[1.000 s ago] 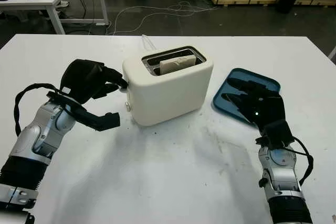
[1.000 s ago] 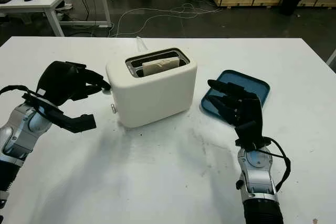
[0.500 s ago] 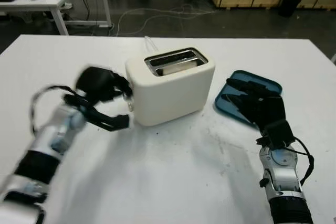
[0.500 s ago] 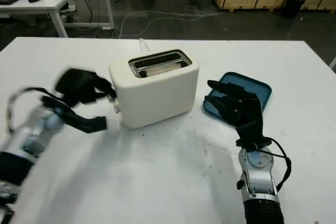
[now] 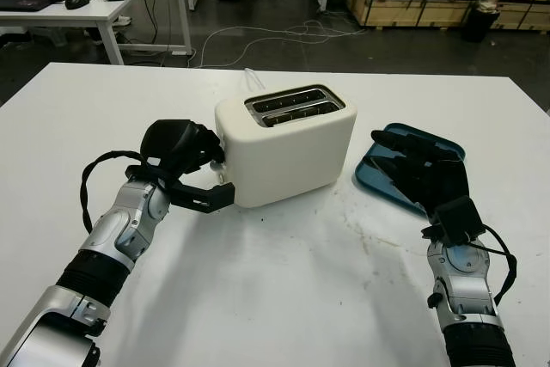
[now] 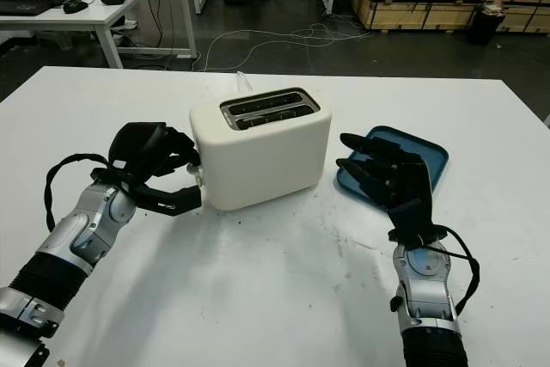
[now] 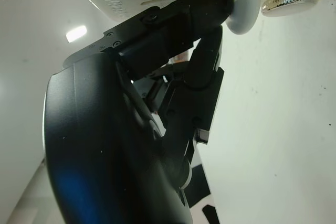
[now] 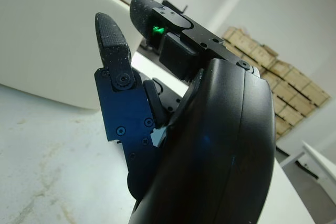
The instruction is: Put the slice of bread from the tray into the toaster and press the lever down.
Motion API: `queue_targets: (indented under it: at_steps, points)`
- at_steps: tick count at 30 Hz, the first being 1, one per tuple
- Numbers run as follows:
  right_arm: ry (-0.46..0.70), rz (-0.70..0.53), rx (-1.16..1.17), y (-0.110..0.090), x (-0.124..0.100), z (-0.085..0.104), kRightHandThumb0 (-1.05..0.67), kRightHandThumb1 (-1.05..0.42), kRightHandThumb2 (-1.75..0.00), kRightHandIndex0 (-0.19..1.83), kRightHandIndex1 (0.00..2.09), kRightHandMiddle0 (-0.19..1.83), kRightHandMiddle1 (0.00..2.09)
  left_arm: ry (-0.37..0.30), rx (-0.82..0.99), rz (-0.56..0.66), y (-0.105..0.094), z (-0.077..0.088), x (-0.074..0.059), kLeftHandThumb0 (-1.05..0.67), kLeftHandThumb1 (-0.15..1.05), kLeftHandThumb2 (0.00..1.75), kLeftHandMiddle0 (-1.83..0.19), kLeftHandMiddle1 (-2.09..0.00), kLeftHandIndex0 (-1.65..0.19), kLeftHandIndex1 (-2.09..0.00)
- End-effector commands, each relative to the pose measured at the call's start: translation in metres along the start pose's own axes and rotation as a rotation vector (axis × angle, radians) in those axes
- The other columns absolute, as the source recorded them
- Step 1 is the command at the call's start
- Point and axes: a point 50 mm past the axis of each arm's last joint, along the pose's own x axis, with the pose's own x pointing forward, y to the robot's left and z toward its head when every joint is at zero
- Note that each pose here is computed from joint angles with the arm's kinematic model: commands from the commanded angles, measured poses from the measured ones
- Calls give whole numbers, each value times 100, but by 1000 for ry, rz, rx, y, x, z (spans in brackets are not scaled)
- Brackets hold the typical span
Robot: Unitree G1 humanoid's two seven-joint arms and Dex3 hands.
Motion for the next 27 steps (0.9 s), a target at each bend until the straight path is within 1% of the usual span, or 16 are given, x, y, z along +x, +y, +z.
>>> queue_targets:
  at_steps: [1, 5, 7, 11, 14, 15, 16, 17, 18, 19, 20, 21, 22, 23, 24, 27]
  points:
    - [23, 0, 7, -3, 0, -2, -42, -86, 0, 117, 0, 105, 0, -86, -69, -425, -91, 36, -41, -16, 92, 9, -69, -110, -110, -1]
    - [22, 2, 18, -2, -1, -2, -43, -86, 0, 116, 0, 105, 0, -79, -74, -360, -80, 31, -38, -13, 91, 3, -69, -145, -113, -2]
    - [18, 2, 19, -2, -1, -2, -43, -86, 0, 116, 0, 105, 0, -79, -74, -326, -74, 28, -37, -12, 91, 2, -69, -150, -115, -3]
    - [22, 4, 14, -3, -1, -3, -43, -86, 0, 118, 1, 105, 0, -121, -46, -252, -59, 29, -34, -10, 87, 1, -74, -151, -118, -5]
    - [35, 7, -3, -4, -1, -4, -45, -86, 0, 119, 2, 104, 0, -201, -159, -124, -38, 41, -36, -10, 89, 2, -74, -152, -118, -5]
    - [41, 8, -11, -5, -1, -4, -47, -86, 0, 119, 2, 104, 0, -211, -201, -84, -37, 47, -40, -11, 91, 5, -71, -153, -115, -3]
    - [47, 8, -17, -6, -1, -3, -48, -86, 0, 119, 2, 104, 0, -171, -213, -125, -49, 49, -43, -12, 91, 10, -69, -151, -113, -2]
    - [46, 8, -23, -8, -2, -4, -48, -86, 0, 119, 1, 104, 0, -112, -214, -206, -73, 48, -48, -11, 92, 10, -68, -144, -112, -2]
    - [47, 7, -33, -10, -2, -4, -48, -86, 0, 118, 1, 104, 0, -68, -222, -277, -99, 49, -58, -10, 91, 7, -70, -136, -112, -2]
    - [50, 4, -38, -13, -3, -4, -47, -86, 0, 118, 1, 104, 0, -37, -246, -319, -118, 51, -69, -9, 91, 6, -71, -142, -113, -2]
    - [53, 0, -42, -16, -3, -5, -47, -86, 0, 118, 1, 104, 0, -17, -280, -327, -128, 53, -76, -8, 92, 5, -70, -151, -113, -2]
    - [58, -3, -50, -19, -4, -5, -47, -86, 0, 118, 1, 104, 0, -5, -301, -318, -132, 56, -80, -7, 92, 5, -69, -158, -114, -3]
    - [60, -6, -59, -21, -4, -5, -47, -86, 0, 118, 1, 104, 0, 3, -309, -306, -133, 56, -80, -7, 92, 5, -66, -168, -113, -2]
    - [59, -7, -69, -22, -3, -4, -48, -86, 0, 119, 1, 104, 0, 4, -301, -307, -133, 54, -78, -6, 92, 5, -64, -171, -113, -2]
    - [56, -7, -76, -23, -3, -4, -48, -86, 0, 118, 1, 105, 0, 0, -290, -310, -133, 51, -75, -7, 92, 5, -66, -157, -113, -2]
    - [60, -3, -80, -23, -4, -4, -48, -86, 0, 115, 0, 105, 0, 5, -272, -316, -131, 46, -70, -8, 92, 6, -69, -146, -113, -2]
